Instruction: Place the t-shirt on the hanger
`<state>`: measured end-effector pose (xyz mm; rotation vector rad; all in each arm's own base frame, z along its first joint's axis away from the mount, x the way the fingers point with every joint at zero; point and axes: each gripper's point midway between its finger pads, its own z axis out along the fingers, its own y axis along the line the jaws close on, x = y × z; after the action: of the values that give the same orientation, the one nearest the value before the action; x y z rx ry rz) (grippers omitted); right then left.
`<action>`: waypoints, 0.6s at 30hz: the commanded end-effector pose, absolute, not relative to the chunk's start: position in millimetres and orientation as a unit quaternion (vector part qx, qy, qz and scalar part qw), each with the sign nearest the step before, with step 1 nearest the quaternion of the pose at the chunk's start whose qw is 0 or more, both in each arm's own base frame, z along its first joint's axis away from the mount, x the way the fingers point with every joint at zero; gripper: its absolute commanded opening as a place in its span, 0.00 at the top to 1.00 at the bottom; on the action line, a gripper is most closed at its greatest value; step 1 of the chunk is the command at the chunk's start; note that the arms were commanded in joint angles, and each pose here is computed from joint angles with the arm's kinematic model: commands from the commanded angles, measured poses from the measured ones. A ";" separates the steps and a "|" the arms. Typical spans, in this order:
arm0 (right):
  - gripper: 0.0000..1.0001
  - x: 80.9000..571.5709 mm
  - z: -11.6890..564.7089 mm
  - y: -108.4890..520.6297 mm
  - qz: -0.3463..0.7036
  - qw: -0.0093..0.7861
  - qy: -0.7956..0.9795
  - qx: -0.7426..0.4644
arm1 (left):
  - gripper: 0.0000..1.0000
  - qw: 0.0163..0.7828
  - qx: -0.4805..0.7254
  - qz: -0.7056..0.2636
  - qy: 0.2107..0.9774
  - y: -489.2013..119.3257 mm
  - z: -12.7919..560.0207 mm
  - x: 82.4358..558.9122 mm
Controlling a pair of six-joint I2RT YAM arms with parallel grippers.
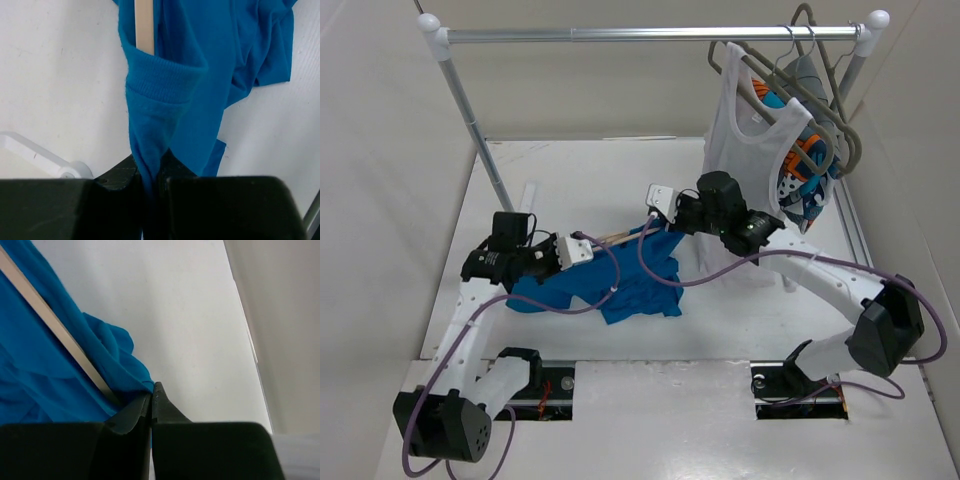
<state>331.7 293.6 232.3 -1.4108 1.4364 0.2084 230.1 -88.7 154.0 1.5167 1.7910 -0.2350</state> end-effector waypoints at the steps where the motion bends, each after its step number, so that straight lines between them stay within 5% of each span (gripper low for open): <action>1: 1.00 326.4 263.7 320.1 0.123 0.561 0.547 -0.610 | 1.00 0.428 0.590 -0.118 0.674 -107.6 183.1 239.5; 3: 1.00 317.9 262.0 325.5 0.146 0.554 0.537 -0.620 | 1.00 0.433 0.592 -0.131 0.667 -112.5 184.2 239.7; 5: 0.84 307.2 247.2 324.8 0.158 0.529 0.531 -0.642 | 1.00 0.444 0.594 -0.135 0.658 -116.3 188.4 242.1; 7: 0.66 297.1 237.1 323.5 0.167 0.508 0.520 -0.666 | 1.00 0.450 0.593 -0.148 0.651 -121.3 189.2 241.0; 8: 0.43 287.8 234.9 314.6 0.164 0.492 0.521 -0.677 | 1.00 0.452 0.593 -0.152 0.649 -122.7 189.9 240.3; 10: 0.25 281.9 249.5 309.8 0.148 0.495 0.489 -0.703 | 1.00 0.461 0.595 -0.159 0.640 -126.6 191.0 241.5; 14: 0.23 267.5 270.1 300.3 0.138 0.496 0.456 -0.726 | 1.00 0.469 0.603 -0.176 0.621 -134.0 193.7 240.7; 18: 0.42 252.2 261.2 316.4 0.195 0.486 0.422 -0.740 | 1.00 0.475 0.604 -0.184 0.613 -138.2 197.3 245.1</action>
<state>278.3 302.9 260.1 -1.7250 1.1361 0.3339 234.0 -122.0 168.2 1.4949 1.6458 -0.4195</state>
